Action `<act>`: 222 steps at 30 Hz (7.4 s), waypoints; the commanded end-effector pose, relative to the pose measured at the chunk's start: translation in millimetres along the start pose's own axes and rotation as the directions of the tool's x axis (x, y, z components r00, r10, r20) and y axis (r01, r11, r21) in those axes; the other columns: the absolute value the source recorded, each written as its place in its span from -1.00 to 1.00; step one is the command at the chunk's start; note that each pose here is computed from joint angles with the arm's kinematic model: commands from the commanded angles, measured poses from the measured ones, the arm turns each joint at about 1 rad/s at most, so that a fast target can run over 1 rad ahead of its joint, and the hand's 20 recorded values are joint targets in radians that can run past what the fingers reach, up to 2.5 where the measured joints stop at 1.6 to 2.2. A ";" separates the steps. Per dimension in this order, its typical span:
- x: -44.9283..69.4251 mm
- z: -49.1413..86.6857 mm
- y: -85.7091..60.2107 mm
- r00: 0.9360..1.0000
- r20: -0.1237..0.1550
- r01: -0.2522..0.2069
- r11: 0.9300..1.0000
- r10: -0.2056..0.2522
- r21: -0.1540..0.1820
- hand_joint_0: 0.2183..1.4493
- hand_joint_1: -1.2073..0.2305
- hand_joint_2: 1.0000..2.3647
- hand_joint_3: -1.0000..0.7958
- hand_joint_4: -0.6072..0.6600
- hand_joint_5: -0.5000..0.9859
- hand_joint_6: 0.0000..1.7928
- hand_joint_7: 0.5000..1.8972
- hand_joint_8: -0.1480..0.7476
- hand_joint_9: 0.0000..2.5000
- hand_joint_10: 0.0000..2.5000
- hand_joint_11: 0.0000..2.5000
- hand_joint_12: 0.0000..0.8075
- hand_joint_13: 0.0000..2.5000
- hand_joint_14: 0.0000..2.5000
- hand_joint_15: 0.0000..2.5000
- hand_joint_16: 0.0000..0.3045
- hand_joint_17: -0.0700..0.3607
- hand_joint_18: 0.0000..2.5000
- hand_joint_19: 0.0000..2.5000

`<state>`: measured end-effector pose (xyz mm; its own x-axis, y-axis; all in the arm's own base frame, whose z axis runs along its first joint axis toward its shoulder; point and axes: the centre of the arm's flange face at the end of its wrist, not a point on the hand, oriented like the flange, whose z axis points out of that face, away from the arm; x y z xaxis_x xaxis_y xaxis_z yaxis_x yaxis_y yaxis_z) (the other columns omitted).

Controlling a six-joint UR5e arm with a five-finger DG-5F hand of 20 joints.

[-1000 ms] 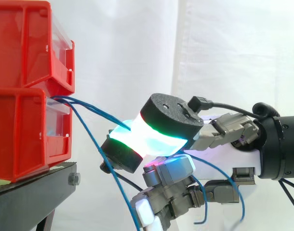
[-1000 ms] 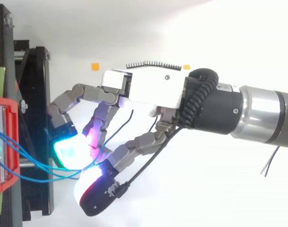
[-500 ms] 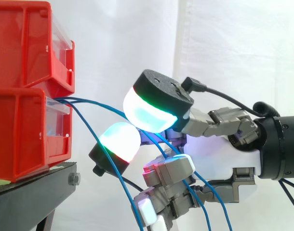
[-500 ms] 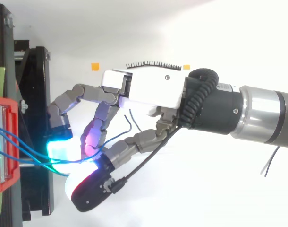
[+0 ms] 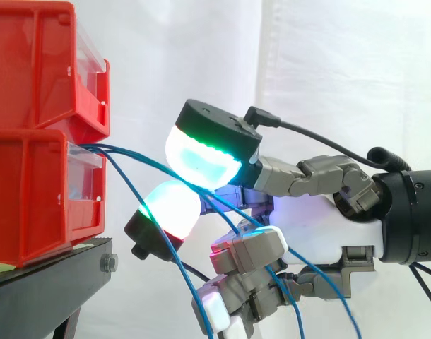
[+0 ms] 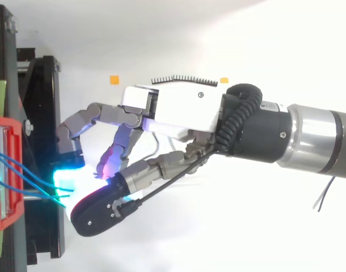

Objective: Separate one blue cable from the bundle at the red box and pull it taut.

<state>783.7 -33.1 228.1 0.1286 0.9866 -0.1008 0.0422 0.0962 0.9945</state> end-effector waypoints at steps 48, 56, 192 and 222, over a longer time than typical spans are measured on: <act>4.7 -0.1 0.9 1.000 0.000 -0.001 1.000 0.001 -0.004 -0.36 -0.17 -0.99 -0.38 0.00 -0.50 -0.22 0.00 -0.02 0.02 -0.98 0.08 -0.05 -0.17 -0.98 -0.47 -0.71 -0.21 -0.30 -0.43; 4.6 -0.2 0.7 1.000 0.000 -0.001 1.000 0.001 -0.003 -0.50 -0.04 -1.00 -0.44 0.03 -0.50 -0.24 0.05 0.02 0.02 -0.98 0.07 0.00 -0.17 -0.98 -0.47 -0.68 -0.16 -0.27 -0.44; 4.2 0.1 1.4 1.000 0.004 0.000 1.000 0.000 -0.004 -0.23 -0.57 -0.98 -0.24 -0.20 -0.53 -0.05 0.06 -0.03 -0.06 -0.98 0.08 -0.09 -0.38 -0.98 -0.54 -0.70 -0.20 -0.41 -0.52; 5.5 0.5 2.4 1.000 0.003 -0.002 1.000 0.002 -0.007 -0.52 -0.22 -1.00 -0.44 -0.11 -0.53 -0.08 -0.09 -0.01 -0.17 -0.98 -0.03 -0.03 -0.59 -0.99 -0.73 -0.66 -0.14 -0.50 -0.57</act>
<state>784.6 -27.6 229.3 0.1316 0.9863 -0.0995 0.0371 0.0955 0.9947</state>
